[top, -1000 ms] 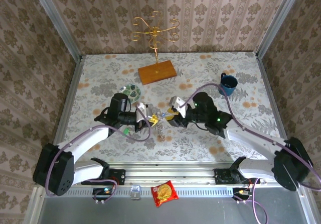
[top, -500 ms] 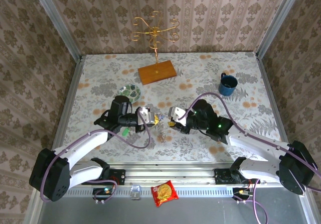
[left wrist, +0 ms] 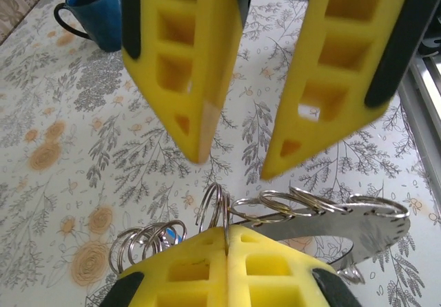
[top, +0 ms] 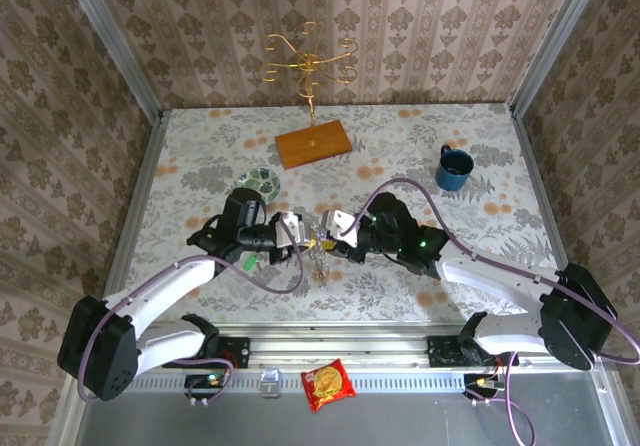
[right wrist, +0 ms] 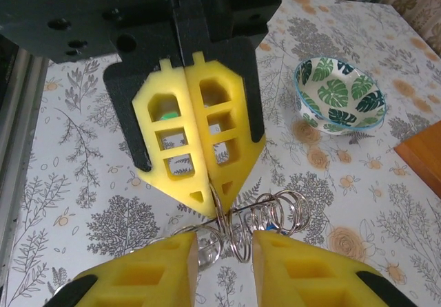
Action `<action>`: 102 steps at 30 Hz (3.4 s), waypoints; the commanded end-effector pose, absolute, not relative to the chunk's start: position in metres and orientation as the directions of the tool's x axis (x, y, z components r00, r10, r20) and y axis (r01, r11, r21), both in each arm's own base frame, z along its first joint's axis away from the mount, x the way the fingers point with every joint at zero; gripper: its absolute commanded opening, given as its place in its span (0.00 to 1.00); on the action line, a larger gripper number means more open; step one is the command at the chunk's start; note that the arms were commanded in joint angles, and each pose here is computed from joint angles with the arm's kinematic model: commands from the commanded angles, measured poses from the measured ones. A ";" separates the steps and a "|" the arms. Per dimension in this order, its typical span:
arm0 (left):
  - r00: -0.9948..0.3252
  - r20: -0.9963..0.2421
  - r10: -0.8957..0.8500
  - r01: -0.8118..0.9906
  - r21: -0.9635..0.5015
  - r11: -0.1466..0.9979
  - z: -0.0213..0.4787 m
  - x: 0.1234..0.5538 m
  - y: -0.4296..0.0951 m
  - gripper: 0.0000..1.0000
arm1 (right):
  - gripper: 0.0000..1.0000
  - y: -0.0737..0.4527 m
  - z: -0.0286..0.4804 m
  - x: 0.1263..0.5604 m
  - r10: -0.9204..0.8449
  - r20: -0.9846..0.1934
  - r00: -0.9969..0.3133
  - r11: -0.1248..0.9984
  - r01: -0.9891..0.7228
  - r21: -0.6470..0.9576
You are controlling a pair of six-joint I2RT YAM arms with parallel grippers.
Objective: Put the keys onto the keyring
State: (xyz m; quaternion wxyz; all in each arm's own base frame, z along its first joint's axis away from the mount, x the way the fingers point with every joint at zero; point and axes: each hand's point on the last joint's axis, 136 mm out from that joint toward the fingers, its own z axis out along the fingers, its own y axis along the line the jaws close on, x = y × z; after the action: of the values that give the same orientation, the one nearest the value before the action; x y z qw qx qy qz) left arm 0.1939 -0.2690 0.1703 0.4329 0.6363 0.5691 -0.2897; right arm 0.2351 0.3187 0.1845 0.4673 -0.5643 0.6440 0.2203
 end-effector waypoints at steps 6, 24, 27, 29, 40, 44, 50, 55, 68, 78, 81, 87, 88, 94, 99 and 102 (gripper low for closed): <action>0.202 -0.846 0.493 0.975 0.223 -0.017 0.180 0.188 -0.271 0.00 | 0.25 0.336 0.194 0.240 -0.508 -0.852 0.128 0.239 -0.929 -0.282; 0.185 -0.865 0.467 0.980 0.196 -0.025 0.188 0.184 -0.277 0.00 | 0.00 0.343 0.187 0.237 -0.508 -0.852 0.126 0.215 -0.939 -0.268; 0.141 -0.893 0.427 0.987 0.163 0.015 0.189 0.188 -0.277 0.14 | 0.00 0.341 0.185 0.236 -0.484 -0.867 0.118 0.216 -0.944 -0.250; 0.118 -0.910 0.396 0.989 0.145 0.038 0.185 0.188 -0.275 0.19 | 0.00 0.340 0.186 0.235 -0.451 -0.887 0.101 0.221 -0.950 -0.221; 0.080 -0.941 0.328 0.988 0.119 0.101 0.168 0.182 -0.269 0.34 | 0.00 0.336 0.183 0.230 -0.390 -0.918 0.066 0.203 -0.967 -0.156; 0.068 -0.948 0.310 0.984 0.115 0.135 0.166 0.186 -0.267 0.33 | 0.00 0.336 0.183 0.227 -0.386 -0.920 0.062 0.187 -0.972 -0.144; 0.061 -0.960 0.272 0.983 0.105 0.151 0.169 0.187 -0.267 0.28 | 0.00 0.337 0.182 0.222 -0.396 -0.916 0.060 0.152 -0.980 -0.129; 0.057 -0.966 0.252 0.986 0.095 0.140 0.171 0.184 -0.268 0.24 | 0.00 0.338 0.181 0.220 -0.403 -0.913 0.063 0.135 -0.983 -0.127; 0.048 -0.970 0.238 0.988 0.081 0.132 0.169 0.185 -0.271 0.14 | 0.00 0.346 0.185 0.218 -0.367 -0.929 0.039 0.109 -0.990 -0.085; 0.071 -0.975 0.208 0.987 0.099 0.126 0.176 0.185 -0.273 0.00 | 0.11 0.339 0.178 0.227 -0.412 -0.911 0.037 0.164 -0.980 -0.114; 0.071 -0.972 0.224 0.985 0.103 0.136 0.174 0.186 -0.272 0.00 | 0.19 0.326 0.172 0.232 -0.465 -0.884 0.057 0.192 -0.968 -0.163; 0.074 -0.965 0.250 0.985 0.111 0.135 0.171 0.184 -0.271 0.00 | 0.19 0.314 0.168 0.232 -0.529 -0.845 0.078 0.173 -0.965 -0.197; 0.076 -0.965 0.250 0.984 0.113 0.136 0.171 0.185 -0.271 0.00 | 0.19 0.314 0.167 0.232 -0.535 -0.842 0.077 0.167 -0.966 -0.195; 0.077 -0.965 0.251 0.985 0.112 0.128 0.172 0.183 -0.273 0.00 | 0.17 0.320 0.171 0.235 -0.520 -0.850 0.082 0.158 -0.969 -0.190; 0.082 -0.964 0.254 0.987 0.115 0.115 0.173 0.182 -0.274 0.00 | 0.19 0.326 0.173 0.233 -0.505 -0.859 0.081 0.145 -0.973 -0.177; 0.085 -0.964 0.252 0.987 0.116 0.111 0.173 0.181 -0.275 0.00 | 0.20 0.329 0.171 0.232 -0.509 -0.857 0.080 0.135 -0.976 -0.171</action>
State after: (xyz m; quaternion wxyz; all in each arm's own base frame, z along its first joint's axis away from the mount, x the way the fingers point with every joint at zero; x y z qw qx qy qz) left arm 0.1815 -0.2708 0.1548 0.4685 0.5396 0.5891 -0.3772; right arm 0.2338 0.3214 0.1634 0.4272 -0.5901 0.6322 0.2637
